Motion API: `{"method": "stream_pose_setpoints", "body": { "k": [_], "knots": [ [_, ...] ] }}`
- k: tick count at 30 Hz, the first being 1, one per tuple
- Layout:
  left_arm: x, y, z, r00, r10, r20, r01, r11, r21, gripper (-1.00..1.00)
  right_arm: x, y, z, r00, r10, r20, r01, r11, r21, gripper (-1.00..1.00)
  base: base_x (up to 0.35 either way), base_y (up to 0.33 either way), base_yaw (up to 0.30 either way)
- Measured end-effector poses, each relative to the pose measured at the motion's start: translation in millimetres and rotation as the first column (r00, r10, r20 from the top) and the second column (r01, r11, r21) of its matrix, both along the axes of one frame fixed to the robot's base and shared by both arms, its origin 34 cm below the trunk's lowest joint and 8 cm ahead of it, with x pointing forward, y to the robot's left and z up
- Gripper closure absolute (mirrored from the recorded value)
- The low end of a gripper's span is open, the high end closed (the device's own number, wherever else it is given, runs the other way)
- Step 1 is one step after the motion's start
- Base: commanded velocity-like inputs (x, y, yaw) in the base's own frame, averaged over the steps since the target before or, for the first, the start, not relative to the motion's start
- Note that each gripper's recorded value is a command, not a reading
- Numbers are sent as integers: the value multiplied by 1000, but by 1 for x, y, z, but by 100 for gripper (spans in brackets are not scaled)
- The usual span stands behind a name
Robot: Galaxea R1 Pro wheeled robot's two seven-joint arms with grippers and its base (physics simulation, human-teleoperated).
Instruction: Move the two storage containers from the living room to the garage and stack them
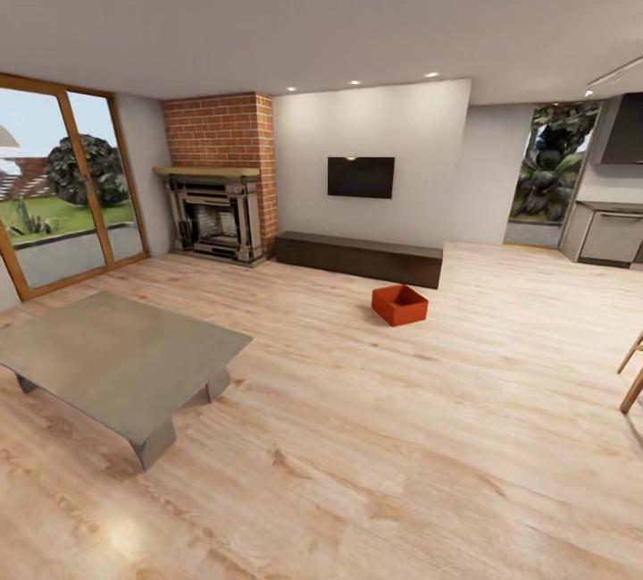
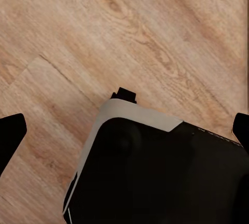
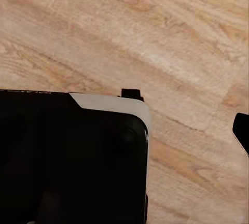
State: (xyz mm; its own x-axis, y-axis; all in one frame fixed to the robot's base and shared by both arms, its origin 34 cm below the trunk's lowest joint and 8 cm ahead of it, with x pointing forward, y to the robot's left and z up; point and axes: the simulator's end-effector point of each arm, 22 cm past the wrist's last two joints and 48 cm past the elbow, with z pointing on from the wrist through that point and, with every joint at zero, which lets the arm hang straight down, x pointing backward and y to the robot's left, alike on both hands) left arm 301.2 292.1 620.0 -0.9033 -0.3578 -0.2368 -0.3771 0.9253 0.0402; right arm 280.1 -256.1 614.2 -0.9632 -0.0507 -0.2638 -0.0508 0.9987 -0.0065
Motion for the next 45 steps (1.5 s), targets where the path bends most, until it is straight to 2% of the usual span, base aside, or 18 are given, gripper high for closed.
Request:
{"method": "stream_pose_setpoints", "body": {
  "k": [45],
  "knots": [
    [0, 0, 0, 1000, 0, 1, 0, 1000, 0, -100, 0, 0, 0, 1000, 0, 0, 0, 1000, 0, -100, 319, 0, 0]
  ]
}}
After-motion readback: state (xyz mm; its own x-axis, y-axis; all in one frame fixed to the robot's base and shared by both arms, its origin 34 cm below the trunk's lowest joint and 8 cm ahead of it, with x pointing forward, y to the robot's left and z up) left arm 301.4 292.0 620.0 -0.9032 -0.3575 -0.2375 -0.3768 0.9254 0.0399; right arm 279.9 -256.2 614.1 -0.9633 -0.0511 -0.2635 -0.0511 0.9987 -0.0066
